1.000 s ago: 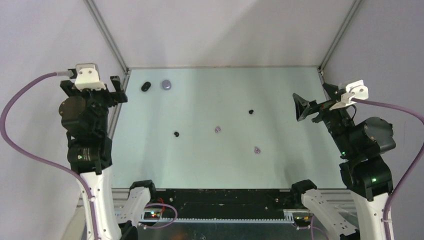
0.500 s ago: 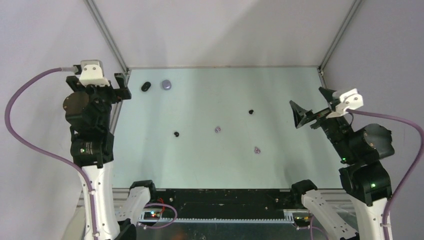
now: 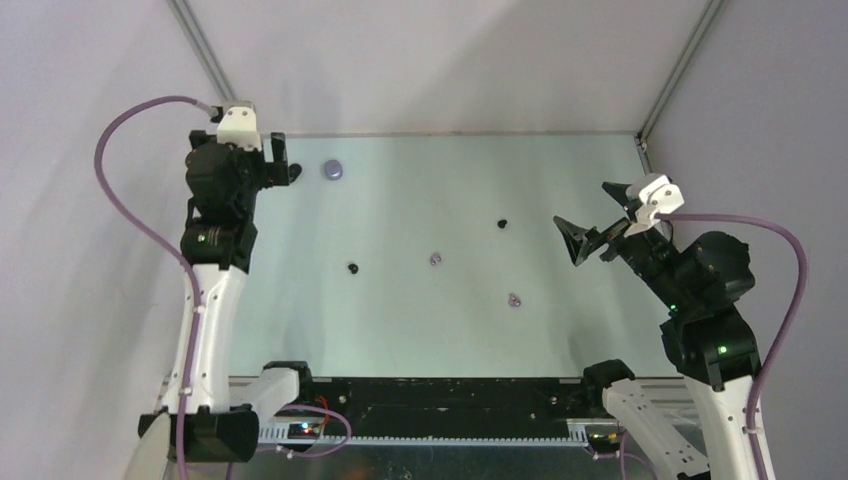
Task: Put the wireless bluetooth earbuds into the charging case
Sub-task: Move the charging case to the corner of the board.
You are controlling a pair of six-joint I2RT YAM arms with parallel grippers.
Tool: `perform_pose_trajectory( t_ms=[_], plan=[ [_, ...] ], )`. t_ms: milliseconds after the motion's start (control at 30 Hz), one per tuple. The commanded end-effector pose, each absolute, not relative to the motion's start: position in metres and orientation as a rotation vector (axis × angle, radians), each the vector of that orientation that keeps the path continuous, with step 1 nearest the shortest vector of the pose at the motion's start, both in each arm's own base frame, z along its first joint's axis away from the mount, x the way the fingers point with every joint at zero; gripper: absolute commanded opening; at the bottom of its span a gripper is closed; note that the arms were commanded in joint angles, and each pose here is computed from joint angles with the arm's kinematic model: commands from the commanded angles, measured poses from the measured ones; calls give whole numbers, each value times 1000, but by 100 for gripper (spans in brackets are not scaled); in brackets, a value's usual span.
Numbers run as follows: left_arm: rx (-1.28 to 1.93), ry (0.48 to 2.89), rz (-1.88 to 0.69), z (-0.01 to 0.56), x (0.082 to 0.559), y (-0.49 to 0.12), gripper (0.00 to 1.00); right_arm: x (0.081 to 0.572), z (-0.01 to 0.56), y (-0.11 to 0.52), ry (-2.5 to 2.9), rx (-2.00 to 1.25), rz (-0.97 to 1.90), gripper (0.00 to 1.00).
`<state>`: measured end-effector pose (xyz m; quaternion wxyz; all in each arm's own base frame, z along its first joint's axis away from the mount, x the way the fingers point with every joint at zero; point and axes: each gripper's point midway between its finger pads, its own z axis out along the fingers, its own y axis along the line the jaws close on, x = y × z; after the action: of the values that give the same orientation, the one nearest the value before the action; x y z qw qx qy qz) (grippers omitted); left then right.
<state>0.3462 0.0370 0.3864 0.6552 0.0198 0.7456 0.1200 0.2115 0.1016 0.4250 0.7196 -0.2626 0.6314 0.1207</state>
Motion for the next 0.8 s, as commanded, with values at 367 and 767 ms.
perform_pose_trajectory(
  t_ms=[367, 767],
  plan=[
    [-78, 1785, 340, 347, 438, 55, 99, 255, 381, 130, 1503, -672, 308, 100],
    [-128, 2017, 309, 260, 514, 54, 99, 262, 366, 134, 1518, -705, 289, 100]
  ],
)
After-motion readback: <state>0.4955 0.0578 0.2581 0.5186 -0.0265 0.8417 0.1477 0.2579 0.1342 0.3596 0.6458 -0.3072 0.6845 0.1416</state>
